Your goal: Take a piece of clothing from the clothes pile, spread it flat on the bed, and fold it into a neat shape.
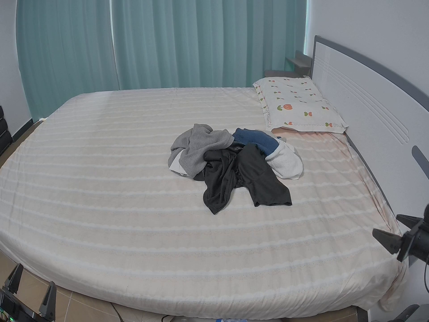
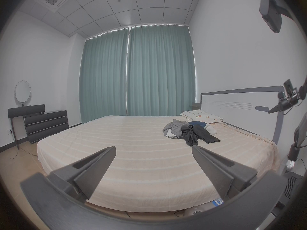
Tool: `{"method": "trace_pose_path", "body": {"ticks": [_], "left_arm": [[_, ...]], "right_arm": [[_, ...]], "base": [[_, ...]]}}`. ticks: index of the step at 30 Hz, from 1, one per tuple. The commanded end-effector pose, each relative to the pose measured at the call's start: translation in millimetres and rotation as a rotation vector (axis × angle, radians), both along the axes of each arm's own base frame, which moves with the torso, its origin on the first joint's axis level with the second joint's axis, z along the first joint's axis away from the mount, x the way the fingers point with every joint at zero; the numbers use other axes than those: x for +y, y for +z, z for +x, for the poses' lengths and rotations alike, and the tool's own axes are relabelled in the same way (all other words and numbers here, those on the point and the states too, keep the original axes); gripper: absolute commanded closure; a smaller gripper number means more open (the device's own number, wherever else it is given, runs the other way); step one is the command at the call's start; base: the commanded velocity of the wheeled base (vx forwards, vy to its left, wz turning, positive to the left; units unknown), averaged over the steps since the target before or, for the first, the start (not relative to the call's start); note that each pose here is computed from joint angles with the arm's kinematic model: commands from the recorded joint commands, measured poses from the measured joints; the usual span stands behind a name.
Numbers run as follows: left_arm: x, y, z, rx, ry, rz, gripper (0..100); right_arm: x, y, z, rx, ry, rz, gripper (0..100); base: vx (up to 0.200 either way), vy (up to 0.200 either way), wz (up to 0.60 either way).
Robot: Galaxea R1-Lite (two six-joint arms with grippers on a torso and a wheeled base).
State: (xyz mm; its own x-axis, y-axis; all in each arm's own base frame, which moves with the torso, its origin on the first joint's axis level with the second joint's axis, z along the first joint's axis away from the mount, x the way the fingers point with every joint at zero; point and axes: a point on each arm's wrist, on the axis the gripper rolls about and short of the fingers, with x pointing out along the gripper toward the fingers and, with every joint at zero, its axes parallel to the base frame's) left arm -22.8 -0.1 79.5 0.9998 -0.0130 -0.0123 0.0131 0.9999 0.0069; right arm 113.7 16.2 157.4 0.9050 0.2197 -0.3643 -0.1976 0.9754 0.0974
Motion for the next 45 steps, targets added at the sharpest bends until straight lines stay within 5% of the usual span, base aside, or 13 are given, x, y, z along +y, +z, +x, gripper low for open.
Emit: {"method": "trace_pose_path", "body": {"ticks": [1,7,31,45], "left_arm": [[0,-4,0,-0.003,0.001,-0.004,0],[0,-4,0,-0.003,0.002,-0.004,0],[0,-4,0,-0.003,0.004,0.004,0],[0,-4,0,-0.003,0.004,0.002,0]], "right_arm": [[47,-65,183,0.194,-0.081,0.089,0],[83,-90,264,0.146,-0.268,0.205,0],[138,-195,363,0.243,-0.295,0.122,0],[133,-199,379,0.245,-0.334,0.1,0]], "base": [[0.0,0.0,0.0],[0.0,0.0,0.0],[0.0,0.0,0.0],[0.0,0.0,0.0]]}}
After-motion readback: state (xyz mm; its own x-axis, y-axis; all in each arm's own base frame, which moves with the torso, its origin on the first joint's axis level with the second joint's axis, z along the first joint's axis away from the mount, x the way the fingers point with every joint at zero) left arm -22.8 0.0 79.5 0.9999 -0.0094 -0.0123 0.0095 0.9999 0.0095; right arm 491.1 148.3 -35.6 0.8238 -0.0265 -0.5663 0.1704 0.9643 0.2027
